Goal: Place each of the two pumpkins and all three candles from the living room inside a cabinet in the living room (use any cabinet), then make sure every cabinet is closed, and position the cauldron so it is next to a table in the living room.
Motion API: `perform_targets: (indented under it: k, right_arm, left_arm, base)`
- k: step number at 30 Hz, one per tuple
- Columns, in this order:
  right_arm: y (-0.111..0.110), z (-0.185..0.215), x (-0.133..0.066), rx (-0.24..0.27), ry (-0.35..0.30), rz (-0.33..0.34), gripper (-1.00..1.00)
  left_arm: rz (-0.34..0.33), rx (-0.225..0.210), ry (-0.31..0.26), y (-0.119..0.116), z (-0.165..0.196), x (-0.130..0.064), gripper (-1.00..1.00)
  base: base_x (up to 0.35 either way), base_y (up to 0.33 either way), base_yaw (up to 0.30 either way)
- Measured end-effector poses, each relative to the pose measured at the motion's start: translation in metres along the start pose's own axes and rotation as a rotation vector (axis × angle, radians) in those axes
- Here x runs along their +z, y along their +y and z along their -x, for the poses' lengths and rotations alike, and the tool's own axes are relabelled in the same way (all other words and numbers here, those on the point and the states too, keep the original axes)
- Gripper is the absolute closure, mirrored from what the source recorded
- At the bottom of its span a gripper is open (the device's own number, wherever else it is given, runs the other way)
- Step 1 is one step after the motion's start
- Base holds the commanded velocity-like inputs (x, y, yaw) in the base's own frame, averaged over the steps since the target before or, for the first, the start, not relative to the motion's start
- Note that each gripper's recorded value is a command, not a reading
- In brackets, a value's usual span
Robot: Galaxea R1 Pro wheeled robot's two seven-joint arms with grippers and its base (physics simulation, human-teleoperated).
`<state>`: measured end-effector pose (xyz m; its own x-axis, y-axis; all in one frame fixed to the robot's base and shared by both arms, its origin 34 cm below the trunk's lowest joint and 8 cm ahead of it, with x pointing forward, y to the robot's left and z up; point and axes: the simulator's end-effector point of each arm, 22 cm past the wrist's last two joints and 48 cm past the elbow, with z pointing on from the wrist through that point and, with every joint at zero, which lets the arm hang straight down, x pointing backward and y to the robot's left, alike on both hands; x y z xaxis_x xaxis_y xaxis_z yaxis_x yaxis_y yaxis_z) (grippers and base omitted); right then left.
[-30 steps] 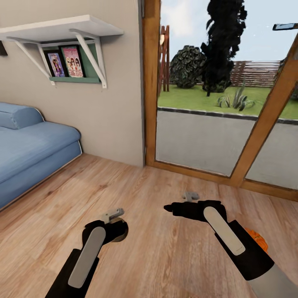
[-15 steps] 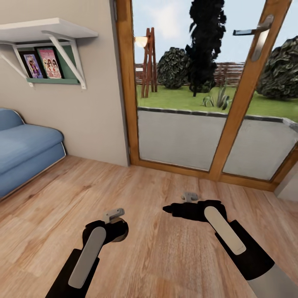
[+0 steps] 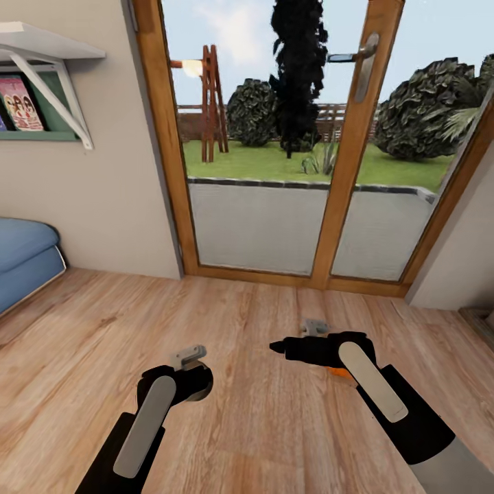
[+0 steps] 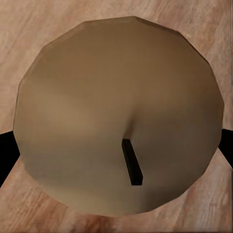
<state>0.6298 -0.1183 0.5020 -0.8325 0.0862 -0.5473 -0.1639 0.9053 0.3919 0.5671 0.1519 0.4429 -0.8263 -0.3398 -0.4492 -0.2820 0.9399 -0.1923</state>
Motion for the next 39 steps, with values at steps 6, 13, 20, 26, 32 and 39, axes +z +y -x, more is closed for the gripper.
perform_targets:
  k: [6,13,20,26,32,39]
  right_arm:
    - [-0.001,-0.001,0.000,0.001,0.002,-0.002,-1.00]
    - [-0.003,-0.001,0.001,0.002,0.004,-0.007,-1.00]
    - [-0.002,0.002,-0.003,0.001,-0.003,-0.008,-1.00]
    - [-0.002,0.003,-0.005,-0.001,-0.006,-0.007,-1.00]
    - [0.000,-0.001,-0.002,0.013,0.006,0.008,-1.00]
    - [0.008,0.004,-0.011,0.016,-0.007,0.026,-1.00]
  left_arm:
    - [0.000,0.000,0.000,0.000,0.000,0.000,1.00]
    - [0.001,0.000,0.001,0.000,0.000,0.000,1.00]
    - [-0.002,-0.002,-0.009,-0.001,0.003,-0.004,1.00]
    - [-0.004,-0.001,-0.013,-0.001,0.004,-0.006,1.00]
    - [-0.001,-0.001,-0.005,0.000,0.002,-0.003,1.00]
    - [-0.007,-0.001,-0.024,-0.002,0.007,-0.011,1.00]
  base:
    - [0.000,0.000,-0.288]
    - [0.000,0.000,-0.286]
    - [0.000,0.000,-0.219]
    - [0.000,0.000,-0.177]
    - [0.000,0.000,-0.176]
    - [0.000,0.000,-0.179]
